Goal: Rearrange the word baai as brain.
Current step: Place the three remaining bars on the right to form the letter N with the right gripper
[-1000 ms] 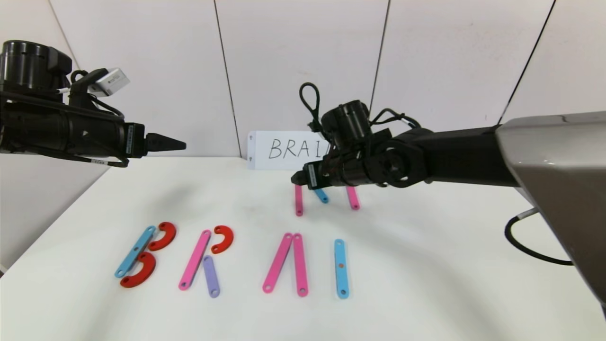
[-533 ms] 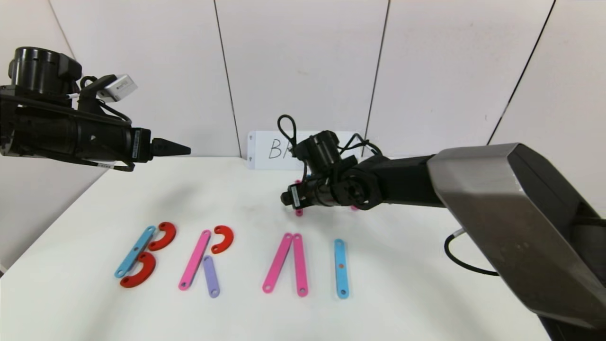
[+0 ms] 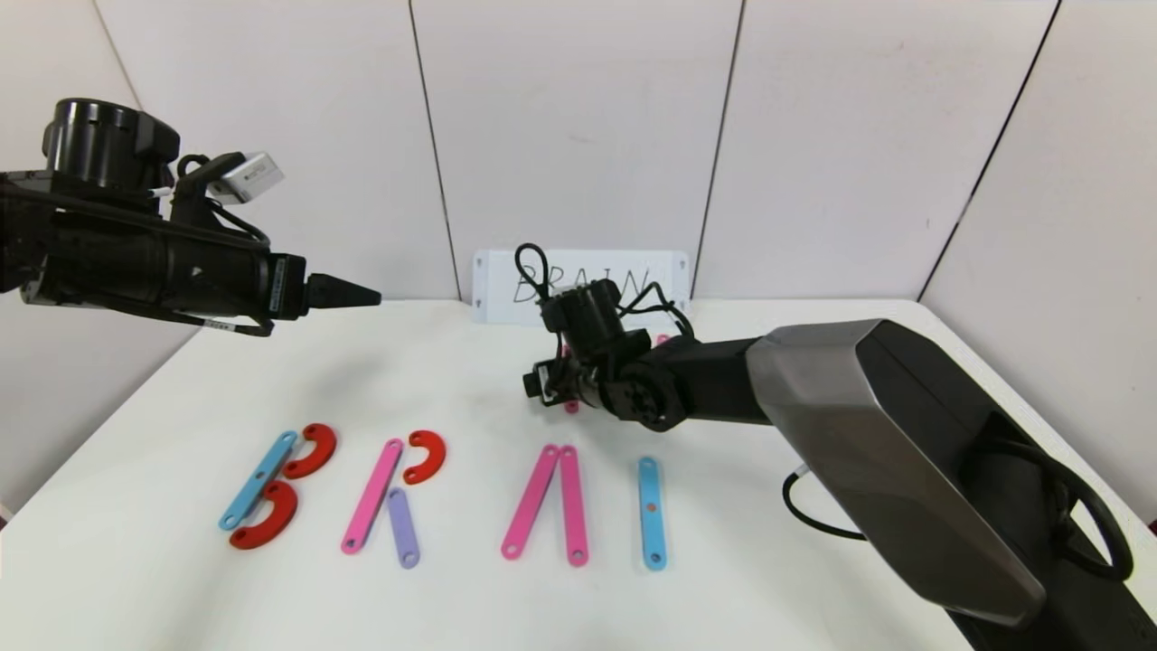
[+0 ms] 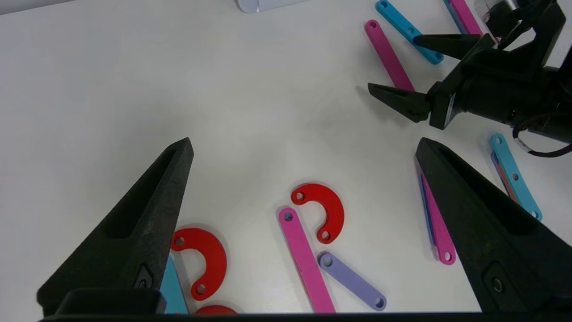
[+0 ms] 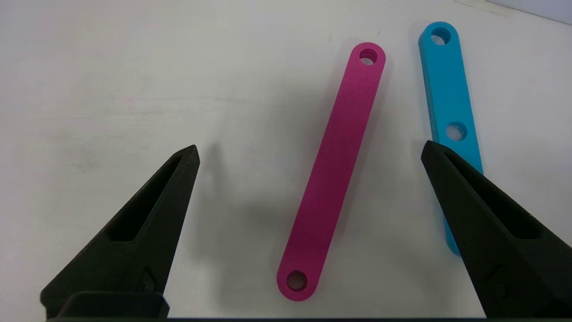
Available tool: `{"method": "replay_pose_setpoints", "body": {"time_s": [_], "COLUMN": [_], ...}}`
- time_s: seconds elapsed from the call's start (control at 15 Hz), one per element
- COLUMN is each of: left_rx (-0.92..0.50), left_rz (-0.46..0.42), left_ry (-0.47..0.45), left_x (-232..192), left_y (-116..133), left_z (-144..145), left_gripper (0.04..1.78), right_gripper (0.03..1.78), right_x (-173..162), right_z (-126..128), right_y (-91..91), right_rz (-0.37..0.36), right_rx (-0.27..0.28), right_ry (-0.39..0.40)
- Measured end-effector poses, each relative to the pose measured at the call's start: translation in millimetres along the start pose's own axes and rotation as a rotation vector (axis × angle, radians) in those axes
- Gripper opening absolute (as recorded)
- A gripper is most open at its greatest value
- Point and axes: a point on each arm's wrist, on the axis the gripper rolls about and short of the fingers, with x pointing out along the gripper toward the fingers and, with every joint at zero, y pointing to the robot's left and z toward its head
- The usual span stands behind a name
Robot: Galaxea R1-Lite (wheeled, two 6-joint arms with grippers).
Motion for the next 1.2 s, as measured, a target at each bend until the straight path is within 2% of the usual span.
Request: {"method": "replay_pose_setpoints", "body": {"time_s": [0.27,0.4,0.6,0.87,1.0,1.07,1.2], "left_rx": [0.0,0.0,0.001,0.002,0.002,0.002,0.003], "left_rz": [-0.004,-0.007,-0.012,-0.016,-0.017,-0.018,-0.019], "left_ry": [0.004,0.008,0.012,0.016,0.017,0.018,0.018], "left_x": [1.1,2.0,3.2,4.3,4.4,4.4,4.6], "left_y": [-1.0,-1.8,-3.4,-4.8,-5.1,-5.3,-6.0], "left_z": [-0.6,-1.3,-2.3,-3.3,-3.4,-3.5,-3.5], "left_gripper": [1.74,1.74,1.74,1.74,1.74,1.74,1.74], "right_gripper": [1.74,1.65,1.34,0.58,0.34,0.28,0.27], "right_x": [6.0,7.4,7.8,8.5,8.7,8.8,8.4], "right_z": [-6.0,-7.3,-8.0,-8.7,-8.9,-9.0,-8.7], "right_y": [3.1,2.8,3.5,3.5,2.8,2.5,2.7], "right_rz": [0.006,0.007,0.009,0.009,0.009,0.008,0.008], "right_rx": [0.002,0.003,0.005,0.008,0.009,0.009,0.01], "right_ry": [-0.004,-0.002,-0.002,-0.002,0.0,0.001,0.001]}}
